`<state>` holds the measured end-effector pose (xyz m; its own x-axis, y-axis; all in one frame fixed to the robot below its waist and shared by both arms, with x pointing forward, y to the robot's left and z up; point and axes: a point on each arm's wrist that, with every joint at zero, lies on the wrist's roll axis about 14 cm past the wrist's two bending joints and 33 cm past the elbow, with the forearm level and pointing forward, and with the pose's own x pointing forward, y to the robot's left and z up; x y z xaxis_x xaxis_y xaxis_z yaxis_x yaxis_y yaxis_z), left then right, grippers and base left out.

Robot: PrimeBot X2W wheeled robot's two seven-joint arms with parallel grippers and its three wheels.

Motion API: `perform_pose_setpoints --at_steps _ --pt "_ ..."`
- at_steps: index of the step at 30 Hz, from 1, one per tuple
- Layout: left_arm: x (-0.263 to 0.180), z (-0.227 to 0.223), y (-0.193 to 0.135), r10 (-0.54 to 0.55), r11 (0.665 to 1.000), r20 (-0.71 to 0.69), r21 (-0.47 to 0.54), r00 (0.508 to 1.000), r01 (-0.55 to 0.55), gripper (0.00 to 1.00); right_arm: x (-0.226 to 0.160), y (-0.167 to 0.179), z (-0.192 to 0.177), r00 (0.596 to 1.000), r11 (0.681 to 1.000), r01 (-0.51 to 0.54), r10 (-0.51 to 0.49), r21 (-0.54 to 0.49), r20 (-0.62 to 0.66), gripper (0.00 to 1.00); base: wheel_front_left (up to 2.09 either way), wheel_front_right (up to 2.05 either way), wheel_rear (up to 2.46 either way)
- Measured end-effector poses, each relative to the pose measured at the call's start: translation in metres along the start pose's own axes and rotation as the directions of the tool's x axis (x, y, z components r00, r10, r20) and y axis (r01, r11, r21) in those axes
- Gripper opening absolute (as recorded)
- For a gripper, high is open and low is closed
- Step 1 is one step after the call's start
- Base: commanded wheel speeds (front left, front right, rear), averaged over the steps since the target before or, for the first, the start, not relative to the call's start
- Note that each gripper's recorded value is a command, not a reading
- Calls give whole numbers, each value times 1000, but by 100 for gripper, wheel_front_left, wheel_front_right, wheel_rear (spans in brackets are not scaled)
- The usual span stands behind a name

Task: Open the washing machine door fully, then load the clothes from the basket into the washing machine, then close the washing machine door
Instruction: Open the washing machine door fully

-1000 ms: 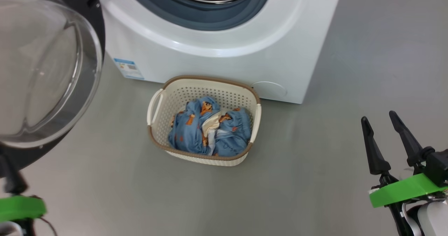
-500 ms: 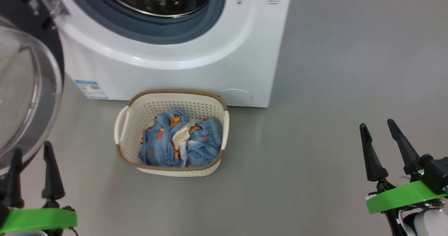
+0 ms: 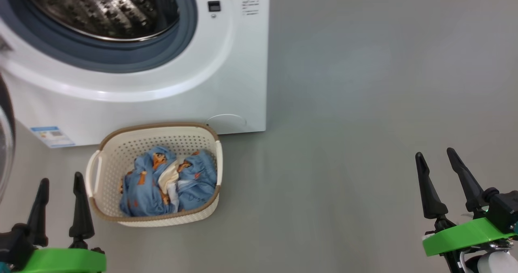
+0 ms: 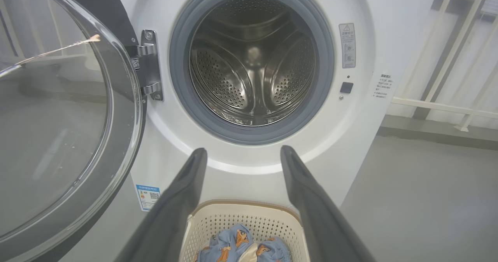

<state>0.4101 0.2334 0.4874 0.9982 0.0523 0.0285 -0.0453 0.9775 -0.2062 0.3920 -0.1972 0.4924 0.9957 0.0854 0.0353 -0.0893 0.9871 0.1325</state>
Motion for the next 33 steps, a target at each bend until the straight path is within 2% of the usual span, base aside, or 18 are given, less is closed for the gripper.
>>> perform_pose_setpoints --at_steps 14,33 --pt "1 -6 -35 -100 995 -15 -9 995 100 100 -25 -21 10 997 997 75 -74 -8 21 100 0 0 0" --pt "-1 -9 -31 -89 996 -22 -23 996 89 100 -18 -18 5 998 998 66 -66 0 12 100 0 0 0"
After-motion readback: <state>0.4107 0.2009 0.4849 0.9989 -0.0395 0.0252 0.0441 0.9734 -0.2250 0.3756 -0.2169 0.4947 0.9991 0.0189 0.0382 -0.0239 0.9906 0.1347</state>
